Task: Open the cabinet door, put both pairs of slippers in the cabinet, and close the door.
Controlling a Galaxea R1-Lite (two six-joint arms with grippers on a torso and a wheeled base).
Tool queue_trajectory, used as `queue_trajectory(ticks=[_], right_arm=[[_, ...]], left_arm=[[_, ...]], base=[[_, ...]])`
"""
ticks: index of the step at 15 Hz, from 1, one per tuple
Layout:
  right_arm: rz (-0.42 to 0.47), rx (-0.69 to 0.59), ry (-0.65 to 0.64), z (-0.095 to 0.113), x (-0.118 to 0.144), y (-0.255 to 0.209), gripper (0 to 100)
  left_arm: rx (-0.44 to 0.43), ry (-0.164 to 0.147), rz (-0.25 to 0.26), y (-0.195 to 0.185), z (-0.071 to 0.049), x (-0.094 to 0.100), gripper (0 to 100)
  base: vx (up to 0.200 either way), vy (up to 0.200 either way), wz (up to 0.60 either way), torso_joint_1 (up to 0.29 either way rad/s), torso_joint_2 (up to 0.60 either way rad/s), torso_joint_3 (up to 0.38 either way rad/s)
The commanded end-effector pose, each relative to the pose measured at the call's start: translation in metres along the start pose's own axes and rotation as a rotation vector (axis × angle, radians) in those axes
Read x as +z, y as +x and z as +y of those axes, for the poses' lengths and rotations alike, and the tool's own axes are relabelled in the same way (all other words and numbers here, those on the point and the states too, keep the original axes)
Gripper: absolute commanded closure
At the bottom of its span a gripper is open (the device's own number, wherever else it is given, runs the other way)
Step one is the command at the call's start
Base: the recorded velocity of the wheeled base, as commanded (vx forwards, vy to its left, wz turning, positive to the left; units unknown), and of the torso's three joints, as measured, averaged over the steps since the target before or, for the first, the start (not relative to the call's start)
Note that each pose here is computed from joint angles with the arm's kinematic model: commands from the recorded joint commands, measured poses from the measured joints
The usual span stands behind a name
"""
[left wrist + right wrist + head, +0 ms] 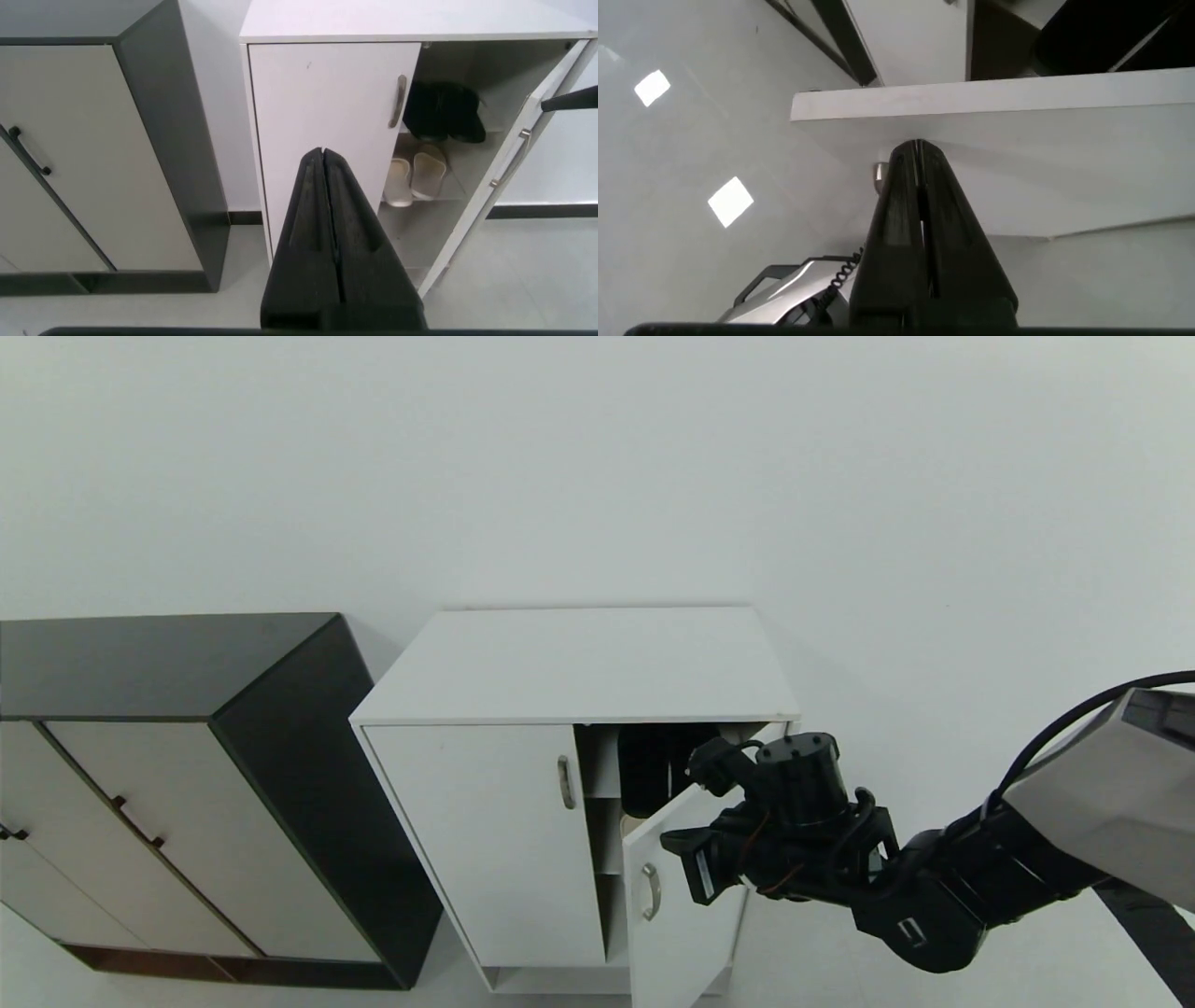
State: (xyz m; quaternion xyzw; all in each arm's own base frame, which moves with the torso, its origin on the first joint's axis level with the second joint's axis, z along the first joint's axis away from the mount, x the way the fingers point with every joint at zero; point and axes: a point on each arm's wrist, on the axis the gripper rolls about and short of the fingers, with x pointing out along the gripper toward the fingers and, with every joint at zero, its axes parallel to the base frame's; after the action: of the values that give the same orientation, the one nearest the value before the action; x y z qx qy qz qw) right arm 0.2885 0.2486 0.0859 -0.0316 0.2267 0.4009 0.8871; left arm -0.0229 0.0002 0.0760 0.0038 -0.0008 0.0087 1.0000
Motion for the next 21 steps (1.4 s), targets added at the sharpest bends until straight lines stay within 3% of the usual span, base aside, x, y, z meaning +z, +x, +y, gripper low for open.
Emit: queue_trajectory(ticks=[1,11,17,21], right_arm=[[0.001,-0.005,0.003,-0.003,-0.001,0.006,100],[-0.054,-0.06,0.026,-0.034,0.016,0.034,100],[-0.065,-0.118,0.053,-0.065,0.031,0.043,100],[-0.059,-0.127,0.058,-0.071,0.032,0.047,100]], left_arm=[[0.001,0.0,0.002,0.0,0.0,0.0,100],[0.001,0.0,0.0,0.0,0.0,0.0,100],[0.001,0.0,0.002,0.0,0.0,0.0,100],[0.001,0.0,0.002,0.0,0.0,0.0,100]], base=[[0.0,0.0,0.0,0.0,0.0,0.0],[0.0,0.0,0.0,0.0,0.0,0.0],[0.0,0.0,0.0,0.0,0.0,0.0],[0.0,0.0,0.0,0.0,0.0,0.0]])
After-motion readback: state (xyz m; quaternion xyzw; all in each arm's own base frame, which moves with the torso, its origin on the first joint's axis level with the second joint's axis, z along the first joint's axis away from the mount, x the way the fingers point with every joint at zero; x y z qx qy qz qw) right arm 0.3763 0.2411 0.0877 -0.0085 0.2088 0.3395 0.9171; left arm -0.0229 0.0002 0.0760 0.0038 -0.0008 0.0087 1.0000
